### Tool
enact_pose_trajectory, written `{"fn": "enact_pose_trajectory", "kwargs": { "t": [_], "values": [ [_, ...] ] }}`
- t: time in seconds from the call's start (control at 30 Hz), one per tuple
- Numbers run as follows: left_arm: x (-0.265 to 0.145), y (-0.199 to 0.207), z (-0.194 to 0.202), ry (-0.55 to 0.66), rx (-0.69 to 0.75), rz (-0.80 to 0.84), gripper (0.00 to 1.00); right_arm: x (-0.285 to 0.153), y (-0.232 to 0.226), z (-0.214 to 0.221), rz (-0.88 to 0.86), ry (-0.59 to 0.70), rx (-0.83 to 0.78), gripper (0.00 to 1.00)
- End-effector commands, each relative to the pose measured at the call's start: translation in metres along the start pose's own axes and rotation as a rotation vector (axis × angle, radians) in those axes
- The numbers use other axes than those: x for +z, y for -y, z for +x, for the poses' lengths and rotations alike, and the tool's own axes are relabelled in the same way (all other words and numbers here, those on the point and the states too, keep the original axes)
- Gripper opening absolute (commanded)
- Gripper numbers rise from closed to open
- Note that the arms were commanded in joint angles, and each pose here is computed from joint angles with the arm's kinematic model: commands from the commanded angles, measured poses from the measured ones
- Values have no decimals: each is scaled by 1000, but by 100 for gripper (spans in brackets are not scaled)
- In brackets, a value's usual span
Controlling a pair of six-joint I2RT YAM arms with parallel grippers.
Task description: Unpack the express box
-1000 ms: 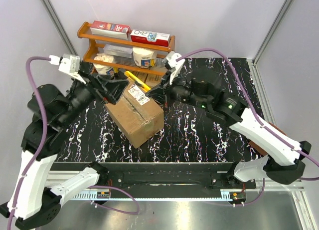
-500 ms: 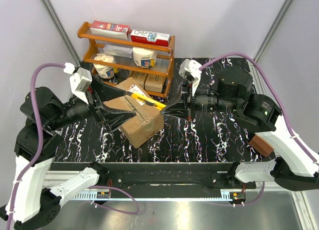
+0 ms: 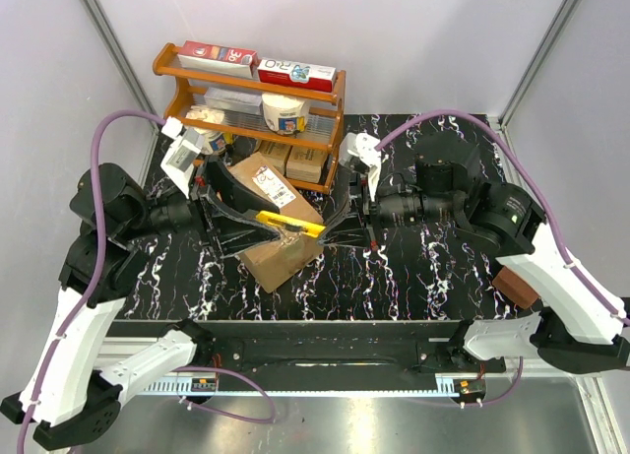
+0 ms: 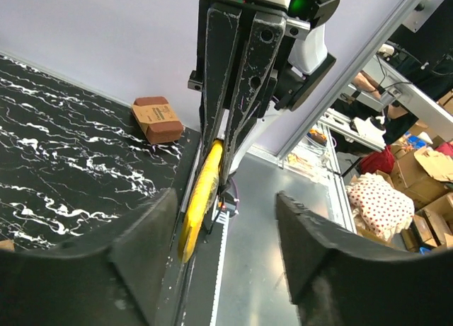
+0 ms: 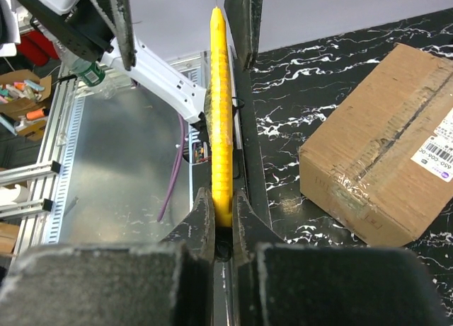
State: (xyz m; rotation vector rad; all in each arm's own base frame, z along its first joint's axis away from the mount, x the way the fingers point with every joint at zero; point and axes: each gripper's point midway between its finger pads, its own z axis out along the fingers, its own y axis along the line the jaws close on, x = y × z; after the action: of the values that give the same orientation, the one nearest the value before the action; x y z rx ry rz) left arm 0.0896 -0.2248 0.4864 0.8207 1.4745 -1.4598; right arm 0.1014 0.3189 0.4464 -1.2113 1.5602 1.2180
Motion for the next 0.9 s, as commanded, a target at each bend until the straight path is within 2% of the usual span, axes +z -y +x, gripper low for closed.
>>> {"fn": "enact_pose_trajectory", "kwargs": {
  "t": [0.0,0.07,0.17,0.37,0.4,0.5,0.6,0.63,0.7,0.73,0.77,0.8,0.87],
  "values": [
    [-4,16,-4,10,33,56,55,-5,-13,-11,-62,24,-63,0],
    [-4,18,-3,4,44,68,45,-6,-11,-9,-54,12,-67,0],
    [-6,19,1,-14,67,73,38,-8,-11,-9,-46,6,-81,0],
    [-13,21,6,-30,130,54,34,-11,-16,-7,-75,-6,-86,0],
    [-13,21,5,-30,132,51,26,-10,-16,-7,-78,-9,-84,0],
    [-13,20,4,-35,138,48,18,-10,-17,-6,-82,-13,-83,0],
    [-11,19,4,-39,137,50,3,-10,-18,-6,-93,-17,-80,0],
    [-11,17,3,-33,139,41,0,-10,-20,-6,-99,-17,-80,0],
    [-11,16,1,-23,149,32,0,-10,-17,-7,-85,-13,-81,1],
    [-12,14,-3,0,161,11,0,-10,-15,-9,-70,-7,-85,13],
    [-12,14,-5,12,161,0,0,-10,-14,-10,-63,-2,-87,34],
    [-12,12,-7,25,164,-13,0,-11,-11,-12,-40,10,-89,61],
    [-13,7,-16,71,170,-60,0,-11,-6,-21,-4,75,-112,86]
  ]
}}
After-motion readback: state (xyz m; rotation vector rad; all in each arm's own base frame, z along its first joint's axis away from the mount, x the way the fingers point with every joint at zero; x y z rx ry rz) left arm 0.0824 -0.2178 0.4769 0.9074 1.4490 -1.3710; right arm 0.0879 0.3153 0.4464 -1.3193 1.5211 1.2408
